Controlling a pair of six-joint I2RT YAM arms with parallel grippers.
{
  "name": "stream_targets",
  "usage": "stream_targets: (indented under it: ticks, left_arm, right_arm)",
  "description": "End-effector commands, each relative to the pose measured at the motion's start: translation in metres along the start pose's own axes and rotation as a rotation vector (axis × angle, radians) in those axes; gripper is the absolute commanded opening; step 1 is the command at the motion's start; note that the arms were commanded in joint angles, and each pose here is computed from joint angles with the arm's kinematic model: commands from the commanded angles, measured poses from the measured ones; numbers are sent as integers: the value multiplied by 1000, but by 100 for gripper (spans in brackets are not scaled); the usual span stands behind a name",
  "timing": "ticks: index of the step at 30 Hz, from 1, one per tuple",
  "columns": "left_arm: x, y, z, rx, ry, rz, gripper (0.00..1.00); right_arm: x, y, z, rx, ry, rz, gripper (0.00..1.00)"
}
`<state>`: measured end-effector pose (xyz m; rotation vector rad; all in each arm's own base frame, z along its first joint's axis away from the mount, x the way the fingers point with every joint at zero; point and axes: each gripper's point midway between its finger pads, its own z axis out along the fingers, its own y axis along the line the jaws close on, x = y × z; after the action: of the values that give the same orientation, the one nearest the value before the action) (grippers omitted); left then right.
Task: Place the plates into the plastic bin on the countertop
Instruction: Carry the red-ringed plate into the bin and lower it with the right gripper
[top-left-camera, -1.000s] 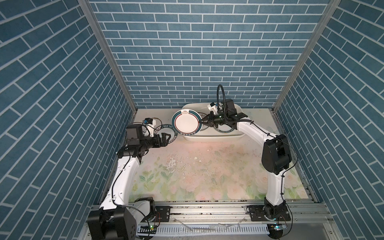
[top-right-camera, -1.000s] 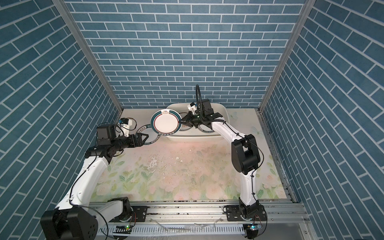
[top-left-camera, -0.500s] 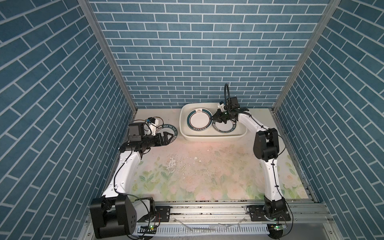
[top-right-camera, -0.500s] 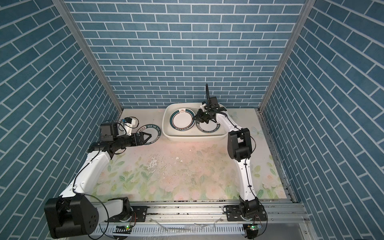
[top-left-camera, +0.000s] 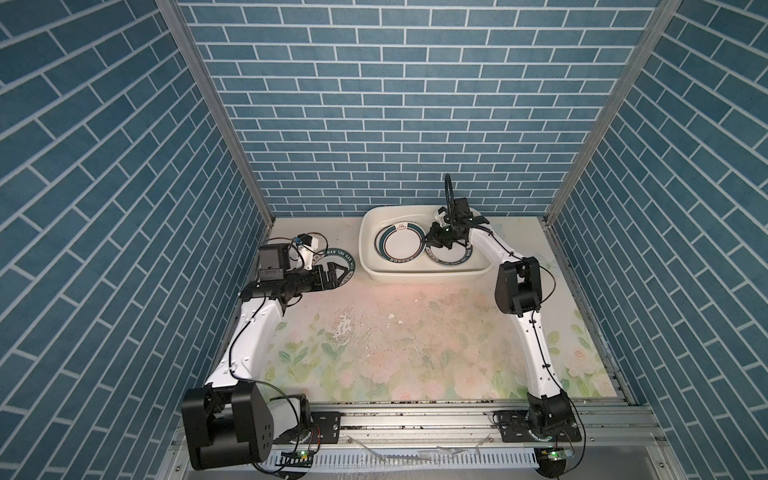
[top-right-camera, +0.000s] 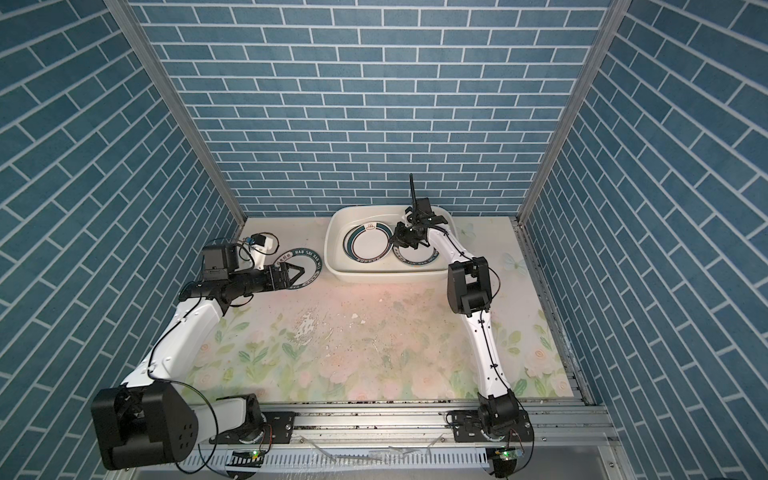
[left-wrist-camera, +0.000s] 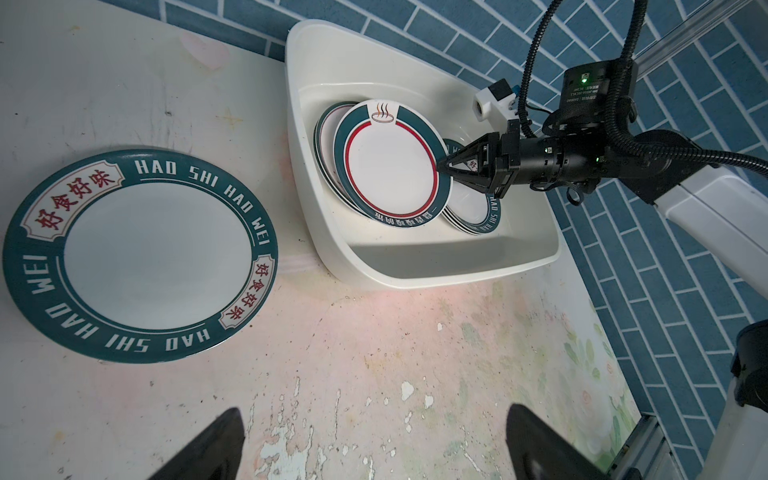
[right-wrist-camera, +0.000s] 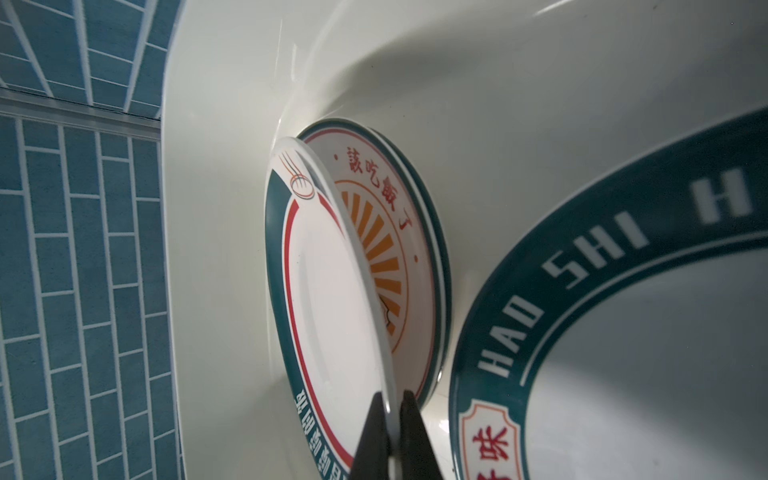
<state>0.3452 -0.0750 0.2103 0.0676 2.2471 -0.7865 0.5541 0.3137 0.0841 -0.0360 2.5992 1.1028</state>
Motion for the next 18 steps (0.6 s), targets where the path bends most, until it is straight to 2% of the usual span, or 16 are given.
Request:
stream_targets:
  ticks: [1, 5, 18]
  left_arm:
    - [-8, -2, -1, 9, -10, 11, 100]
    - [-7, -1, -1, 5, -9, 12, 100]
    - [-6, -1, -1, 4, -12, 15, 100]
  right_arm:
    - [-9, -1, 0, 3, -26, -32, 0]
    - [-11, -3, 4, -6, -35, -21, 0]
    - [-12, -6, 18, -15, -43, 12, 15]
